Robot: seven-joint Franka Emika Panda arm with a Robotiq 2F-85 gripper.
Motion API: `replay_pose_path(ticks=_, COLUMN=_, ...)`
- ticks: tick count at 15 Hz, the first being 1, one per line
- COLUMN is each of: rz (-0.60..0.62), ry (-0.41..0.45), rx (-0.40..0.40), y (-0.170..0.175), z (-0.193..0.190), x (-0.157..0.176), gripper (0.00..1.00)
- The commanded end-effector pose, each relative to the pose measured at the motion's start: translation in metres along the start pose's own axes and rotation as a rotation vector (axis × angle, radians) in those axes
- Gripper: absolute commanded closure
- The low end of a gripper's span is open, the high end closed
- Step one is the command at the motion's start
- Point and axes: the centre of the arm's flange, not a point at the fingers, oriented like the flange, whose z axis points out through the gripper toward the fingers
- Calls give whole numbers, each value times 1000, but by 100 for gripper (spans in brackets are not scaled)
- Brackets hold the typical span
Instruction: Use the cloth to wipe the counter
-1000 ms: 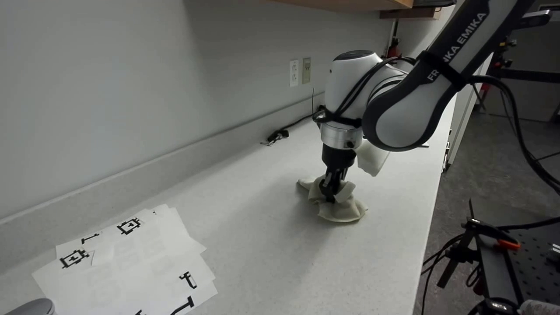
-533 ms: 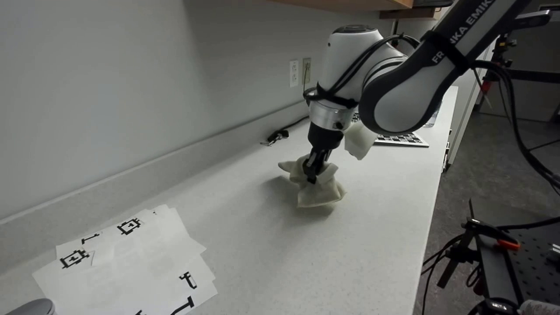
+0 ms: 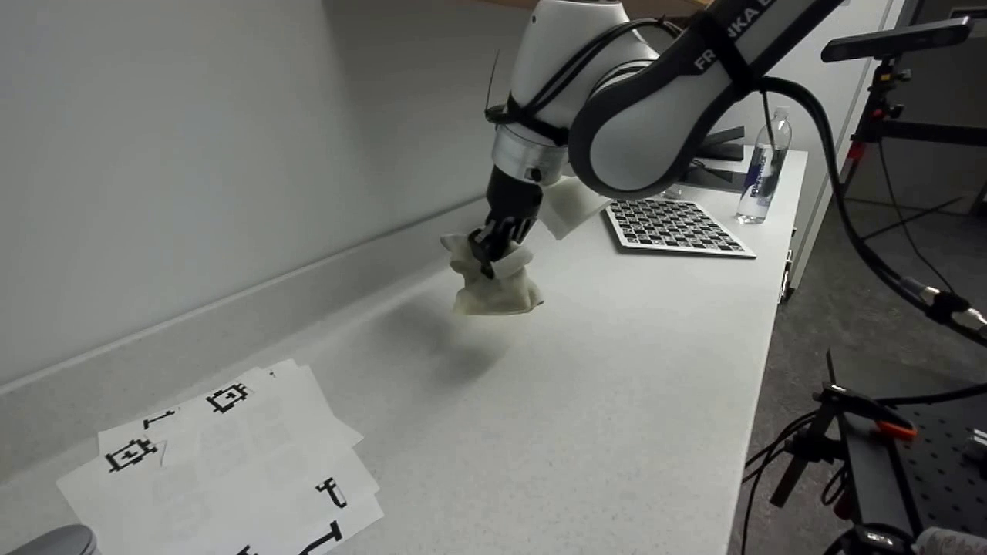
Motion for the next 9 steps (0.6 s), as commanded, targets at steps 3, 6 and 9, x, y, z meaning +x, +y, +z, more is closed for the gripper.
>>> replay_pose_path(ticks=3, rz=50, ry=-22, rx=-15, y=-31, z=48, x=47, gripper=96)
replay_pose_path(ticks=6, rz=50, ry=-63, rx=-36, y=-41, z=71, x=52, gripper=96)
replay_pose_path(ticks=9, rz=45, ry=-117, rx=-45, y=-43, z=89, x=49, gripper=96)
